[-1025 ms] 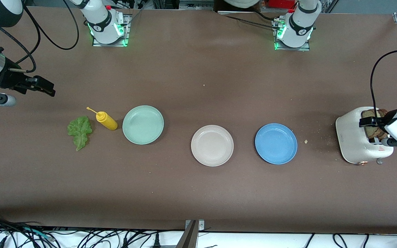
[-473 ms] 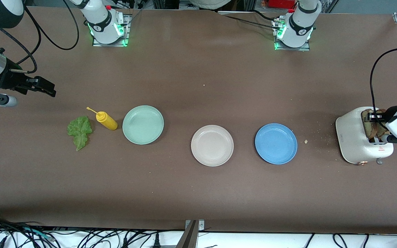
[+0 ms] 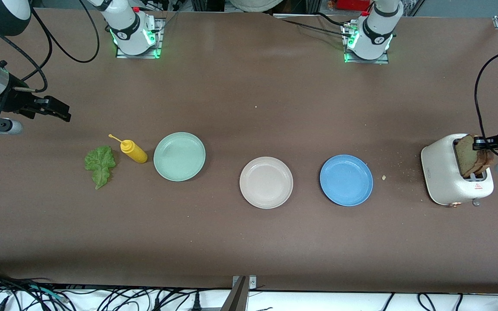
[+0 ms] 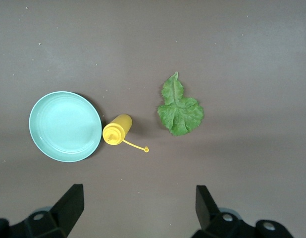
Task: Make sandwich in beige plate with both arms
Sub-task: 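Lower the left gripper onto a bread slice in the white toaster, then lift the bread slice with the left gripper and carry it to the beige plate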
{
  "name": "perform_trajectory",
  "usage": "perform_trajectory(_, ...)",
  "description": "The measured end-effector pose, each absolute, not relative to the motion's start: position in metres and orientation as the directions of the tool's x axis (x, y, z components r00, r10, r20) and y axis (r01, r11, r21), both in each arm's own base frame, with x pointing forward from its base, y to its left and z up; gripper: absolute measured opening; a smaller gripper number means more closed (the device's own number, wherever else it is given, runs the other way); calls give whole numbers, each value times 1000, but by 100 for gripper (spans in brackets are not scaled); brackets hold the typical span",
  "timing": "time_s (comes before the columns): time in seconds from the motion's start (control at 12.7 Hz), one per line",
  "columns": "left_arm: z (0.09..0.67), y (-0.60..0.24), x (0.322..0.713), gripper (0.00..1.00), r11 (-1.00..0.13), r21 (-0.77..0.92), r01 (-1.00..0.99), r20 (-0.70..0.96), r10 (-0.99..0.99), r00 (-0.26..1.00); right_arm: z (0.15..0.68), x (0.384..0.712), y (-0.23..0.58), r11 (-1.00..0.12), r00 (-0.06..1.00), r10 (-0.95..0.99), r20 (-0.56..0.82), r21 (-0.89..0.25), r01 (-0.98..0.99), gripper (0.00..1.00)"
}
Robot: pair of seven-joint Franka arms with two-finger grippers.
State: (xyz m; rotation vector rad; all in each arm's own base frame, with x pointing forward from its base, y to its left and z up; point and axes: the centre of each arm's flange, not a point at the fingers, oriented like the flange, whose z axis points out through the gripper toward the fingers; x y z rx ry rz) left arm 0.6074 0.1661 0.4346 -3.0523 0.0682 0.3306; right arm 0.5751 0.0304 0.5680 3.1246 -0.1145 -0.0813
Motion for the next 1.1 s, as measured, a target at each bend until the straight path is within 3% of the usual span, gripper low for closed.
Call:
perform_trajectory(0.32, 496, 139, 617, 8, -989, -76, -130, -133, -119, 984, 567, 576, 31, -997, 996, -73, -52, 16, -72, 100)
perform_trajectory(0.63, 521, 66, 626, 8, -969, -42, -242, -96, -238, 967, 567, 576, 31, -997, 996, -73, -52, 16, -72, 100)
perform_trajectory(1.1, 464, -42, 635, 8, -898, 343, -277, -109, -330, 938, 566, 576, 31, -997, 996, -73, -52, 16, -72, 100)
